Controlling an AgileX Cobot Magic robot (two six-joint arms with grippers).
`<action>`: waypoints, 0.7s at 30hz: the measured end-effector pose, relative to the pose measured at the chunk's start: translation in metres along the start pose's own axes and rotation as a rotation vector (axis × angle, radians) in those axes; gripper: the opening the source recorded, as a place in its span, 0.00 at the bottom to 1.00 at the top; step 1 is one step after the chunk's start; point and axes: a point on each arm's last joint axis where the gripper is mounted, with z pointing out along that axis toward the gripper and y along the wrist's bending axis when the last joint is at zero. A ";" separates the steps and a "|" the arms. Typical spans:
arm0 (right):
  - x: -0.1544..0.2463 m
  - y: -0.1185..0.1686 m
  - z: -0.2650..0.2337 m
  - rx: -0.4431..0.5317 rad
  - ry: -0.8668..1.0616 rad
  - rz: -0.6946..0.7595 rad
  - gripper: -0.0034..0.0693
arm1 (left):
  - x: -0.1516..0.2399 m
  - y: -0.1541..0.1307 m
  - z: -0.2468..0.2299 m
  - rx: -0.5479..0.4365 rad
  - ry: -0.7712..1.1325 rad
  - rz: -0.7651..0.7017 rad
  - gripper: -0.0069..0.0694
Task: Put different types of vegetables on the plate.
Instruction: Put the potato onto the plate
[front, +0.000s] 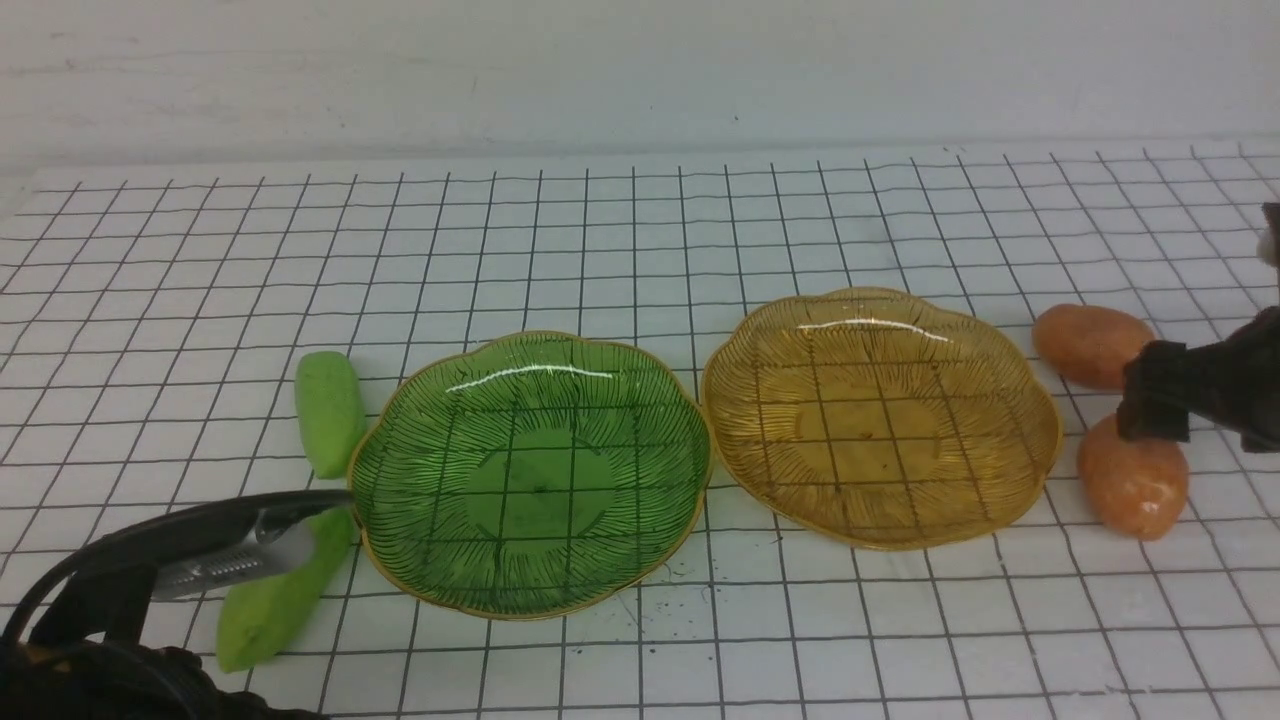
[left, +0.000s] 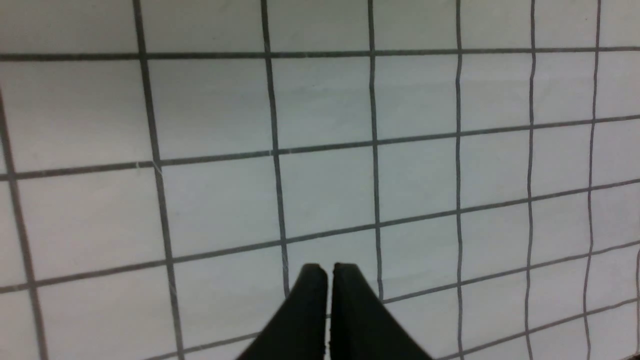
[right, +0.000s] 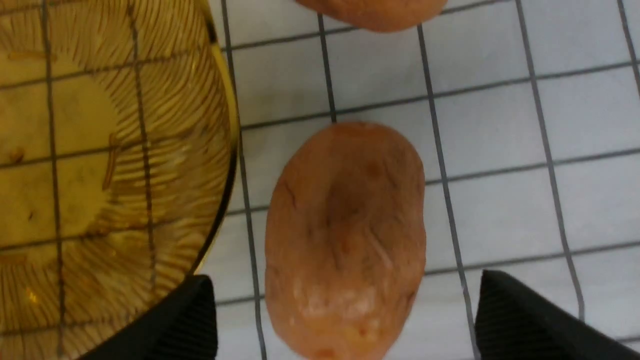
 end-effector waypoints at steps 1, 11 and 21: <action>-0.005 0.000 0.009 0.003 -0.012 0.000 0.97 | 0.000 0.000 0.000 0.000 -0.002 0.000 0.09; -0.005 -0.005 0.073 0.055 0.076 -0.088 1.00 | -0.002 0.000 0.000 -0.004 -0.018 0.000 0.09; -0.009 -0.008 0.080 0.097 0.176 -0.144 0.80 | -0.002 0.000 0.000 -0.004 -0.018 0.000 0.09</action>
